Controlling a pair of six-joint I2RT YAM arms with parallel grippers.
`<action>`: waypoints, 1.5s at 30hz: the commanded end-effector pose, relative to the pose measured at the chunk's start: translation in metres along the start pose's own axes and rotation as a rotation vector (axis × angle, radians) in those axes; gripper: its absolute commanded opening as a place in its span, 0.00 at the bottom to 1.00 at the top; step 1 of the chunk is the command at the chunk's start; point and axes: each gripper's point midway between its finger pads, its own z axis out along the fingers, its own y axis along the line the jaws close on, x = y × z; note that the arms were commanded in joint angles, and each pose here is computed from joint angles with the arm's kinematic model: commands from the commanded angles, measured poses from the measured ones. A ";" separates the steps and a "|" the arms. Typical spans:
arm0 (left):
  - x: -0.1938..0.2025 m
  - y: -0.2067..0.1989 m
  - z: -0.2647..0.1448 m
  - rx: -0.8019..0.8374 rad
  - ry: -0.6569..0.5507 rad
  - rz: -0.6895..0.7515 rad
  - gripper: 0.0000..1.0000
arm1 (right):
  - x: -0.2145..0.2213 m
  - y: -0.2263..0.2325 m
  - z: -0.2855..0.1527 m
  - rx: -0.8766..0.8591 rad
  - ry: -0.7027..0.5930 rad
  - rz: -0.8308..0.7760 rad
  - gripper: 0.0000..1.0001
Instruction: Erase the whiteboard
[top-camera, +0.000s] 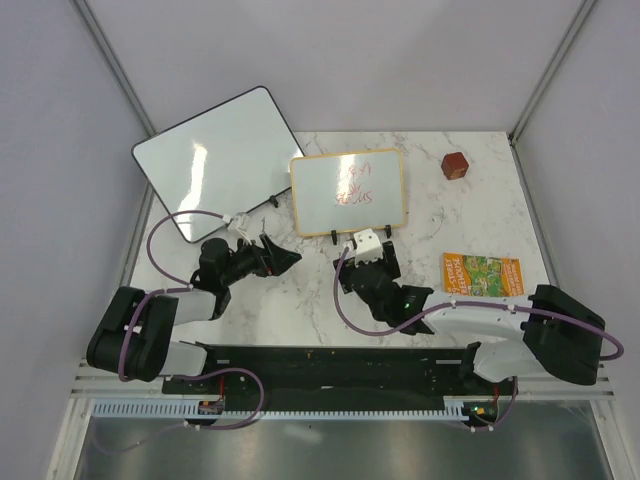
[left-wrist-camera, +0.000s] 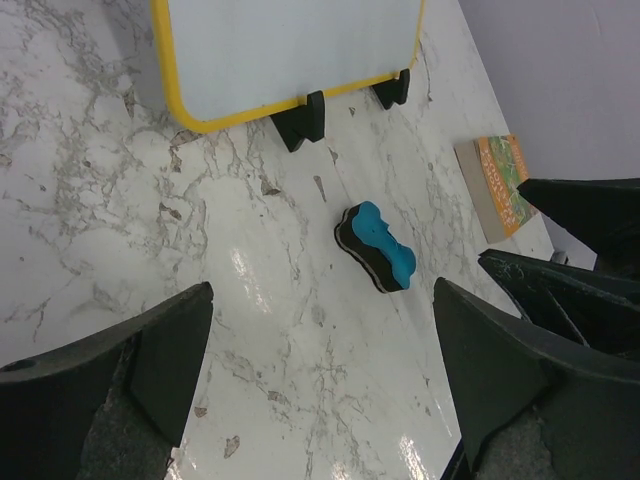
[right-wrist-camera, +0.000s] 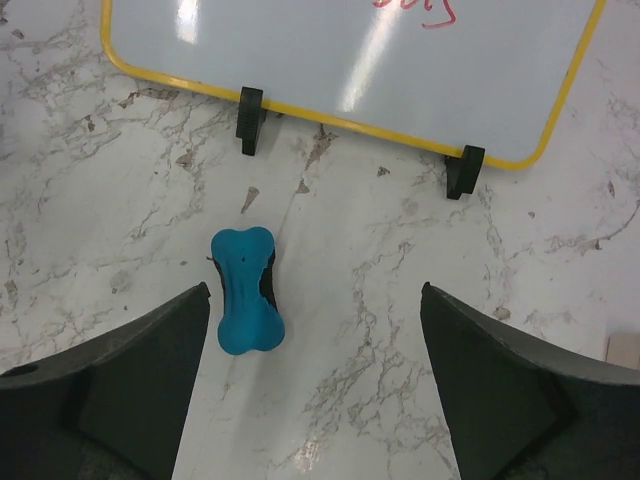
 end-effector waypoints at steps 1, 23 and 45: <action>-0.010 -0.006 0.000 0.014 -0.034 -0.009 0.98 | -0.013 0.003 0.013 -0.067 0.034 0.041 0.94; -0.008 0.013 0.003 -0.067 -0.012 -0.079 0.98 | 0.014 0.051 0.029 -0.300 0.406 -0.024 0.48; -0.007 0.016 0.004 -0.074 -0.005 -0.096 0.98 | 0.062 0.047 0.049 -0.238 0.508 -0.038 0.55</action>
